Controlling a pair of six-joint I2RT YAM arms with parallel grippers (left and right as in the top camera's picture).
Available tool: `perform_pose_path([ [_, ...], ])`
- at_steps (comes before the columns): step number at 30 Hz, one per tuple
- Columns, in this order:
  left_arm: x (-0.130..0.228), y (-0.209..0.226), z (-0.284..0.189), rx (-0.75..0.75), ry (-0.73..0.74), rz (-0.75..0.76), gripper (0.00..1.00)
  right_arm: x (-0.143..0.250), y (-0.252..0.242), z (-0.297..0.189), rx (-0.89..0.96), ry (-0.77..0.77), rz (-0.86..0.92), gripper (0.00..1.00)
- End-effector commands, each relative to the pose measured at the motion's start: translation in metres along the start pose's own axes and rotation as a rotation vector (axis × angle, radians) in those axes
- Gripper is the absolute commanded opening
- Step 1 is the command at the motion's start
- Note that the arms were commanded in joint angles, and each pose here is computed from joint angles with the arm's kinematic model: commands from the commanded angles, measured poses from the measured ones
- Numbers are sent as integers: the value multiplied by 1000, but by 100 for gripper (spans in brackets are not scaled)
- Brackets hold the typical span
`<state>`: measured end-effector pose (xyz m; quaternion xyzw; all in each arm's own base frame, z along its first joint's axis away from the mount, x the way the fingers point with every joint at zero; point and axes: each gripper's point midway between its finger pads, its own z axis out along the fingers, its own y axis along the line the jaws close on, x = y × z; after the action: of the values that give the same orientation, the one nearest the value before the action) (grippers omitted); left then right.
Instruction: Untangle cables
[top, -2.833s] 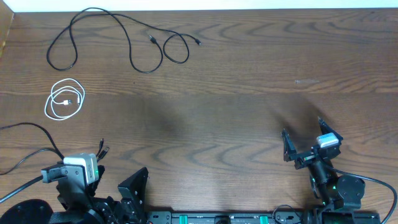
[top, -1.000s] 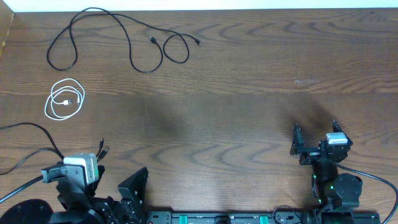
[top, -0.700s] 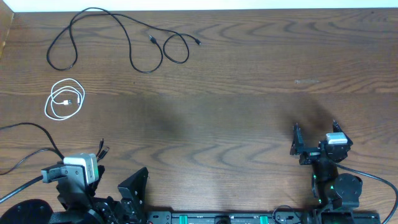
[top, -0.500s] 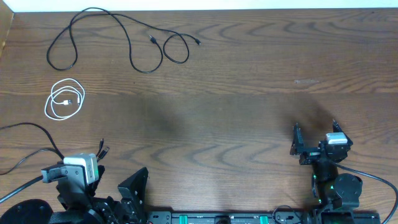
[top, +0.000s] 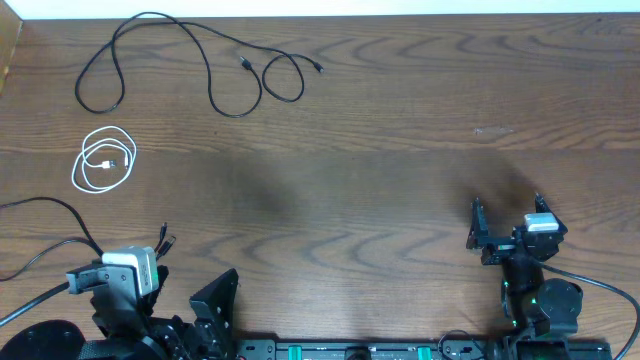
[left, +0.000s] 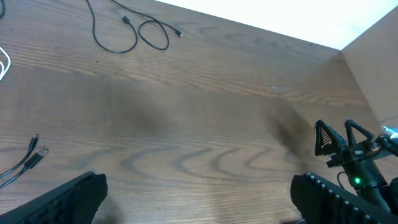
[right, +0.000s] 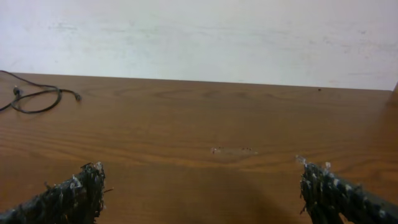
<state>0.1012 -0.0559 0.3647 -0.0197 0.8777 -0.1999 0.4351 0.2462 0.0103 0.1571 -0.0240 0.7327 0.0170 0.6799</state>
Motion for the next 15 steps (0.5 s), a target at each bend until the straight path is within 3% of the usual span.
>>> perform_pose_path([
  [1, 2, 2, 0, -8, 7, 7, 99, 0, 2, 0, -10, -2, -13, 99],
  [11, 15, 11, 12, -34, 59, -5, 99, 0, 2, 0, -10, -2, -13, 99],
  [15, 17, 18, 21, -52, 45, 66, 99, 0, 2, 0, -10, -2, -13, 99],
])
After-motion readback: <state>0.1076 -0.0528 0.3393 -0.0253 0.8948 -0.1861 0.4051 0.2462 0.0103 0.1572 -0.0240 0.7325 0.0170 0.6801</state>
